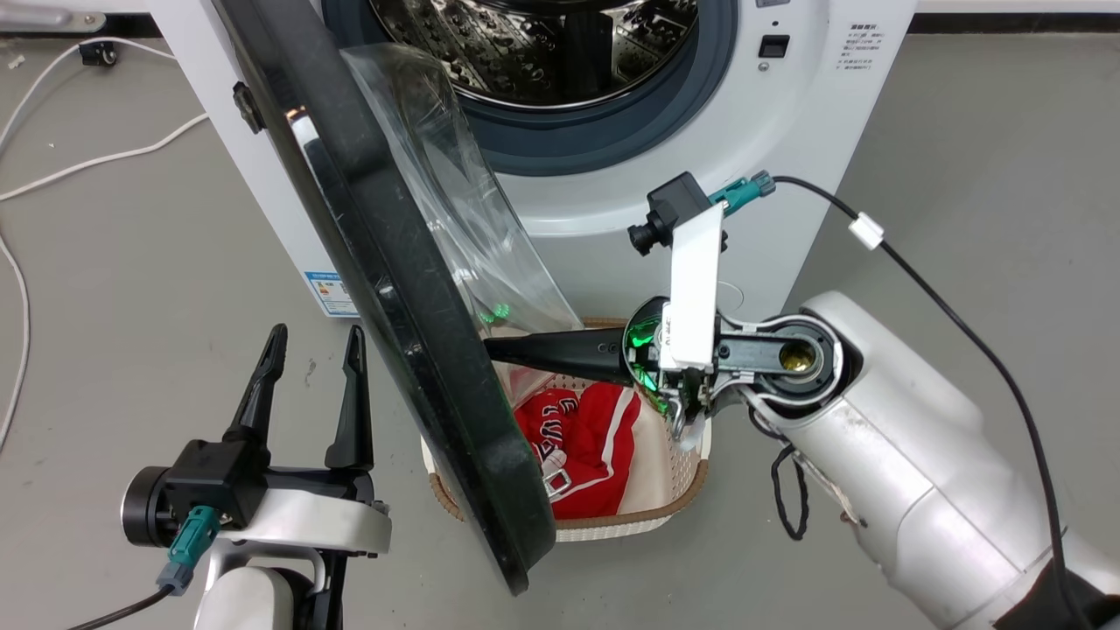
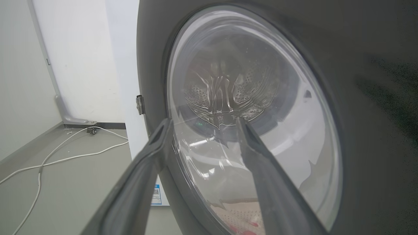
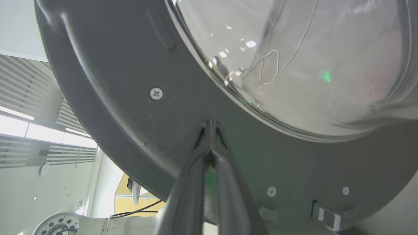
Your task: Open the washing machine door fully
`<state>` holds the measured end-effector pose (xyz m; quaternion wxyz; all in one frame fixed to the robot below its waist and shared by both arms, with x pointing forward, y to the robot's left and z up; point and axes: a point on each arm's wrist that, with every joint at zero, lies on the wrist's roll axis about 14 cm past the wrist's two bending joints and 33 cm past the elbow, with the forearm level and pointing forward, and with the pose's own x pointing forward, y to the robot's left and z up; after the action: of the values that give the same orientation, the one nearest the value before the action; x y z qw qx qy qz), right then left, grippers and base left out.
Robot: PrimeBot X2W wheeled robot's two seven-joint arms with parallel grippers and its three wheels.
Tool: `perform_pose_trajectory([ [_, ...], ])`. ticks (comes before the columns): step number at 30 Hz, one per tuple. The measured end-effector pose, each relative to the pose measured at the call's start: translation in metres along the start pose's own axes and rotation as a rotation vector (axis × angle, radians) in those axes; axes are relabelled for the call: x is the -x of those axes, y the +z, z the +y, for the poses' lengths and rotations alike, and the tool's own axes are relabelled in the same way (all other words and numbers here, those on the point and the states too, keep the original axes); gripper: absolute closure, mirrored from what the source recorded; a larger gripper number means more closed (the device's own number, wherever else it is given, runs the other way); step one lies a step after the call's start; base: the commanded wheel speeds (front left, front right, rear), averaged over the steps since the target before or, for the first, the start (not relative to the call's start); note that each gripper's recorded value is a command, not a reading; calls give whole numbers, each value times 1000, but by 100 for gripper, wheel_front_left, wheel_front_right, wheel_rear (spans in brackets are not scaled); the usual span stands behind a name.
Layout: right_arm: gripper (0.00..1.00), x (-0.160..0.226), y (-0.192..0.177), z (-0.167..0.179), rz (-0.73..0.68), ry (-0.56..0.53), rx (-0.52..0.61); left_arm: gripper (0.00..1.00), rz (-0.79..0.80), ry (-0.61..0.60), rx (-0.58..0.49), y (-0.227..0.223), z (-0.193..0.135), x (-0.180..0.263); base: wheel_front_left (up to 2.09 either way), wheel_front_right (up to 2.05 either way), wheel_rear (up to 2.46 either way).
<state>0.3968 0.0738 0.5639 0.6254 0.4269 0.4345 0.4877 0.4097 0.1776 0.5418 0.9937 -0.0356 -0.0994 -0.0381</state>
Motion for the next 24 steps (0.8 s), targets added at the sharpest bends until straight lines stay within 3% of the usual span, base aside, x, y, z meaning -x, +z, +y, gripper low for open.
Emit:
perform_pose_trajectory([
  [6, 100, 3, 2, 6, -104, 45, -29, 0, -1, -5, 3, 2, -2, 4, 0, 0, 0],
  [16, 100, 78, 46, 9, -611, 115, -71, 0, -5, -16, 7, 5, -8, 11, 0, 0, 0],
  [19, 51, 112, 51, 0, -764, 102, -78, 0, -12, -21, 7, 8, -10, 13, 0, 0, 0],
  [20, 0, 123, 51, -4, -817, 89, -78, 0, -11, -22, 8, 8, -10, 14, 0, 0, 0],
  [24, 0, 156, 47, -18, -995, 56, -86, 0, -16, -21, 7, 10, -11, 15, 0, 0, 0],
])
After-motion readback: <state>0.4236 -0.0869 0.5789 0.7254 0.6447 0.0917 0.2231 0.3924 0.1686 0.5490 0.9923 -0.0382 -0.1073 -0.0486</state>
